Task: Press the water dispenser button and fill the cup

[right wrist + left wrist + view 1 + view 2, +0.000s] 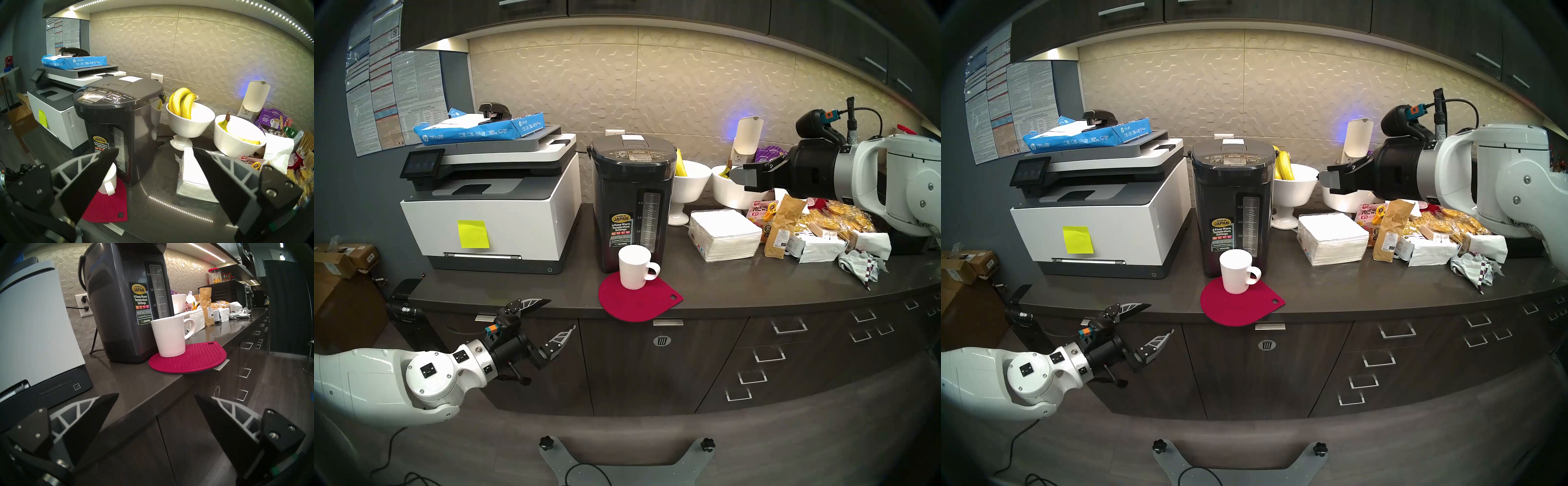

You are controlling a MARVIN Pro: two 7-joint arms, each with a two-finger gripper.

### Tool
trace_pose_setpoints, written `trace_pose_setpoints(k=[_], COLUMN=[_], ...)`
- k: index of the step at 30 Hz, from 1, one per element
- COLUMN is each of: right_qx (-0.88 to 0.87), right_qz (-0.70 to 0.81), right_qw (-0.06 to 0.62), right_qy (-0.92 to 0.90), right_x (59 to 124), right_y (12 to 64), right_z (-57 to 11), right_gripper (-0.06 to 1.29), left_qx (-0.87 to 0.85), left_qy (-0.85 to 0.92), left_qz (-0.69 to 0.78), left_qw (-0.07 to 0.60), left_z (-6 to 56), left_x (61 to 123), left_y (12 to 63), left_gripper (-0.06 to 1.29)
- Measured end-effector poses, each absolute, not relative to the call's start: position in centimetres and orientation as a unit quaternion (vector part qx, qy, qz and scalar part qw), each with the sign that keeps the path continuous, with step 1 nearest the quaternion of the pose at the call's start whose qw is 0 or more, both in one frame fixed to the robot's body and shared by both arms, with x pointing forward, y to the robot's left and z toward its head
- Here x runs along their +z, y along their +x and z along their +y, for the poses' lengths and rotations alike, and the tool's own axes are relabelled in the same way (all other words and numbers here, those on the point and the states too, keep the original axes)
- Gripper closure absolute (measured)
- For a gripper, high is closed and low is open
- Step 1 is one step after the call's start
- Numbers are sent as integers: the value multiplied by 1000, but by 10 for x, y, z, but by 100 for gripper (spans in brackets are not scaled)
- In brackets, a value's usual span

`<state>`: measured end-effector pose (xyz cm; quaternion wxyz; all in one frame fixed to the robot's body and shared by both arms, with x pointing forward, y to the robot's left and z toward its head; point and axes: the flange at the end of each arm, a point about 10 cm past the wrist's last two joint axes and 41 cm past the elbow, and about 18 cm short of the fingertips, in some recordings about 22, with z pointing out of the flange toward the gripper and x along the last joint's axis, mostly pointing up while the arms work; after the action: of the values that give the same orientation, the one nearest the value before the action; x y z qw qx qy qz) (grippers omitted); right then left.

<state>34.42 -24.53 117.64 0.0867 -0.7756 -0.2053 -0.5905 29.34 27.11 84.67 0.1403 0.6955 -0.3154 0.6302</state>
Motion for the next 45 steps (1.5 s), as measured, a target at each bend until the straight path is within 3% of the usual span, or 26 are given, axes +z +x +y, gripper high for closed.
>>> trace_pose_setpoints(k=[29, 45], right_qx=[-577, -576], right_qz=[-202, -226], right_qw=[83, 69], right_qy=[-787, -783], right_x=[1173, 1212], right_y=[360, 357], right_z=[-233, -219], right_gripper=[-1, -1], left_qx=[629, 629], left_qy=[697, 697], left_qz=[-315, -315], left_qw=[140, 139], left_z=[272, 272], left_x=[846, 846], left_y=[293, 293], left_gripper=[-3, -3])
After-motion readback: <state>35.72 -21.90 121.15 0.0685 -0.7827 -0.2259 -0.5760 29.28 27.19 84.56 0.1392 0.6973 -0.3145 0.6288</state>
